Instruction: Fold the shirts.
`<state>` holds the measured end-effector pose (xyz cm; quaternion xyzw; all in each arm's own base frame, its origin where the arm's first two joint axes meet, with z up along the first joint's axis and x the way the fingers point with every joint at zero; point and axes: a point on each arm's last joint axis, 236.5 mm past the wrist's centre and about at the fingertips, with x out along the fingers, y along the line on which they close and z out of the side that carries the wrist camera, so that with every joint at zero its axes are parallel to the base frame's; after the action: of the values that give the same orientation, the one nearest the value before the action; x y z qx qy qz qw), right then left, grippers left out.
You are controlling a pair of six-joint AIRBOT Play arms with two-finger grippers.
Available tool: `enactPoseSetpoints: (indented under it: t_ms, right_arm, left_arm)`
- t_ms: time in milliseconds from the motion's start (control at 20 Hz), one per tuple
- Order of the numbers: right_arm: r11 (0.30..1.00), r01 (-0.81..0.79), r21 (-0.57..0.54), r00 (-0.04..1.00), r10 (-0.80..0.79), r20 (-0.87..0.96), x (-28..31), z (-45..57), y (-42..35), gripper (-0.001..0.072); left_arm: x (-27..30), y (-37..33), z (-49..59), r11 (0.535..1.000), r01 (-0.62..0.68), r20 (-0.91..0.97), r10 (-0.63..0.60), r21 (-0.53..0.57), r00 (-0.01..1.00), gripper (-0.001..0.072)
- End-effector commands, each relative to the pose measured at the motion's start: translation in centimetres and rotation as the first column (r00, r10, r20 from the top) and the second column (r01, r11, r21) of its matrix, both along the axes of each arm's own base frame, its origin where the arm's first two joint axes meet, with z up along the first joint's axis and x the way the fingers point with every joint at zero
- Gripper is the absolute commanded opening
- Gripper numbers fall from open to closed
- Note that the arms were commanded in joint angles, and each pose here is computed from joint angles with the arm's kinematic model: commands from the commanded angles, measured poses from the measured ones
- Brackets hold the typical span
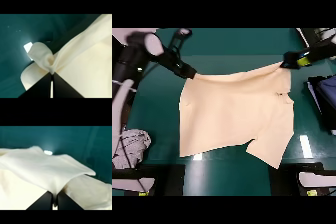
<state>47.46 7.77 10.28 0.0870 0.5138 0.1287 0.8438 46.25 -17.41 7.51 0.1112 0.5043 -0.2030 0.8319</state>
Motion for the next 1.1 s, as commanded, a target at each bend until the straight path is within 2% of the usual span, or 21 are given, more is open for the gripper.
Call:
enactPoseSetpoints:
  t_ms: [0, 50, 100, 150, 200, 250, 450, 550, 650, 900, 1050]
  right_arm:
    - [0.999, 0.026, -0.044, 0.999, -0.025, 0.023, 3.1, -4.0, 0.4, 0.0026]
    - [0.998, 0.043, -0.038, 0.999, -0.042, 0.033, 3.5, -4.1, 0.3, 0.0027]
    - [0.998, 0.056, -0.036, 0.997, -0.055, 0.046, 3.9, -3.9, -0.2, 0.0051]
    - [0.997, 0.067, -0.035, 0.997, -0.065, 0.051, 4.0, -3.7, -0.7, 0.0235]
    - [0.996, 0.080, -0.034, 0.996, -0.078, 0.053, 4.1, -3.2, -1.5, 0.0458]
    - [0.995, 0.098, -0.031, 0.994, -0.097, 0.044, 4.0, -2.6, -2.4, 0.0513]
    - [0.993, 0.122, -0.005, 0.992, -0.122, -0.039, 1.9, -0.1, -5.2, 0.0511]
    - [0.993, 0.117, -0.003, 0.989, -0.117, -0.092, 0.5, -0.1, -5.9, 0.0504]
    - [0.996, 0.093, -0.003, 0.989, -0.093, -0.111, -0.7, -0.4, -5.7, 0.0384]
    - [0.997, 0.078, -0.008, 0.989, -0.078, -0.124, -3.0, -1.8, -5.4, 0.0380]
    - [0.996, 0.093, -0.007, 0.990, -0.093, -0.107, -3.6, -2.1, -5.4, 0.0380]
  left_arm:
    - [3.3, 0.1, -2.7, 0.998, -0.056, 0.065, 0.056, 0.002, 0.996, 0.0030]
    - [4.0, 0.8, -2.1, 0.996, -0.085, 0.096, 0.083, 0.016, 0.992, 0.0234]
    - [4.4, 1.7, -1.7, 0.993, -0.110, 0.114, 0.104, 0.046, 0.988, 0.0513]
    - [4.4, 3.2, -1.3, 0.985, -0.140, 0.115, 0.129, 0.096, 0.985, 0.0551]
    - [4.1, 4.6, -0.8, 0.978, -0.155, 0.103, 0.141, 0.138, 0.985, 0.0500]
    - [3.7, 6.3, -0.4, 0.969, -0.178, 0.083, 0.166, 0.169, 0.983, 0.0501]
    - [-0.2, 11.4, -0.8, 0.933, -0.295, -0.074, 0.316, 0.208, 0.946, 0.0500]
    - [-3.1, 11.8, -1.9, 0.932, -0.286, -0.148, 0.323, 0.224, 0.935, 0.0501]
    - [-6.8, 10.5, -3.5, 0.947, -0.274, -0.227, 0.307, 0.168, 0.924, 0.0501]
    - [-18.8, 9.7, -8.2, 0.922, -0.377, -0.379, 0.379, 0.083, 0.844, 0.0501]
    - [-23.5, 8.1, -9.8, 0.903, -0.430, -0.442, 0.383, -0.007, 0.811, 0.0501]
